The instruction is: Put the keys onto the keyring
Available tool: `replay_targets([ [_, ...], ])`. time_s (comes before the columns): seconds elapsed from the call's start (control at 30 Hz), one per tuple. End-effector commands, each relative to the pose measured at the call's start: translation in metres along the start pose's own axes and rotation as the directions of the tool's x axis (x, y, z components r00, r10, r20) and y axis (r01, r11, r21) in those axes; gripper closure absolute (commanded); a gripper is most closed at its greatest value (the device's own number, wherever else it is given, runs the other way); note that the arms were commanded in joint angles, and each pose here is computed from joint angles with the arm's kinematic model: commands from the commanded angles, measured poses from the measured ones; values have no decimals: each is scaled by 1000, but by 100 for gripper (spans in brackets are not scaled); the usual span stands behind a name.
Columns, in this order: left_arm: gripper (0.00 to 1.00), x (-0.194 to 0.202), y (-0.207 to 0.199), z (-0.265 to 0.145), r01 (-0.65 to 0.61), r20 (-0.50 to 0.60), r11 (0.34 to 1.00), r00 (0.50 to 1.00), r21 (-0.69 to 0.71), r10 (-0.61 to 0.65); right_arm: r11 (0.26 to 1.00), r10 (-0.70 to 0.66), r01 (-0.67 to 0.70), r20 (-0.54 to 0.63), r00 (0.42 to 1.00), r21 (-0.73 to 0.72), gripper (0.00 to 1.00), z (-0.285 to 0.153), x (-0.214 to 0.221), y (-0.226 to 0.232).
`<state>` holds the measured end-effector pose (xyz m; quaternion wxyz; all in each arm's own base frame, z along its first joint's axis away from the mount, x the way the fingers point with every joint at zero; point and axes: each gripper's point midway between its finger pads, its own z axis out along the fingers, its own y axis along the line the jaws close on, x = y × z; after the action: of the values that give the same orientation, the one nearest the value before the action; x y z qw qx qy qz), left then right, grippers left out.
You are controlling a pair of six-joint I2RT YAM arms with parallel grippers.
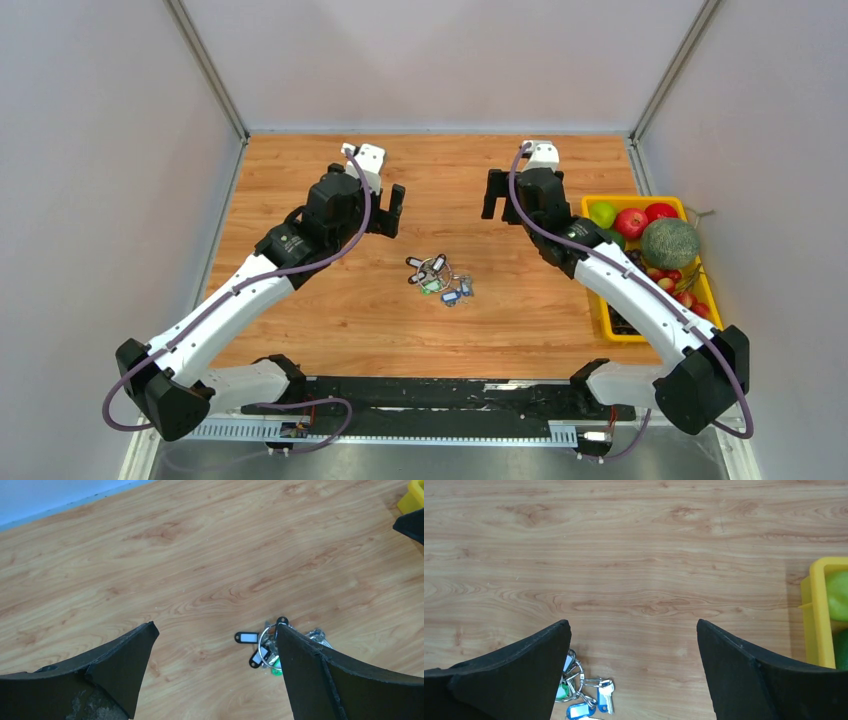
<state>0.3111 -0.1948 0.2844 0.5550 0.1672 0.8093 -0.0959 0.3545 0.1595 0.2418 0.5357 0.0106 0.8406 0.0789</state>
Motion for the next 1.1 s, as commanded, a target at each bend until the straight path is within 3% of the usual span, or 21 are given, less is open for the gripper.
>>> replay_targets([
  [0.0, 0, -7, -11, -9, 67, 5, 996, 998, 55, -68, 994, 35, -32, 22, 999, -106, 0, -7, -9, 19],
  [0.47, 0, 52, -23, -5, 143, -138, 986, 982, 87, -130, 954, 2, -23, -70, 998, -298, 0, -26, 25, 44],
  [0.67, 1, 98, -37, 7, 198, -253, 974, 953, 111, -165, 958, -7, -29, -124, 992, -286, 1, -27, 54, 39],
  [1.07, 20, 154, -76, 49, 271, -368, 938, 912, 217, -179, 947, -2, -50, -162, 987, -317, 4, -36, 71, 39],
])
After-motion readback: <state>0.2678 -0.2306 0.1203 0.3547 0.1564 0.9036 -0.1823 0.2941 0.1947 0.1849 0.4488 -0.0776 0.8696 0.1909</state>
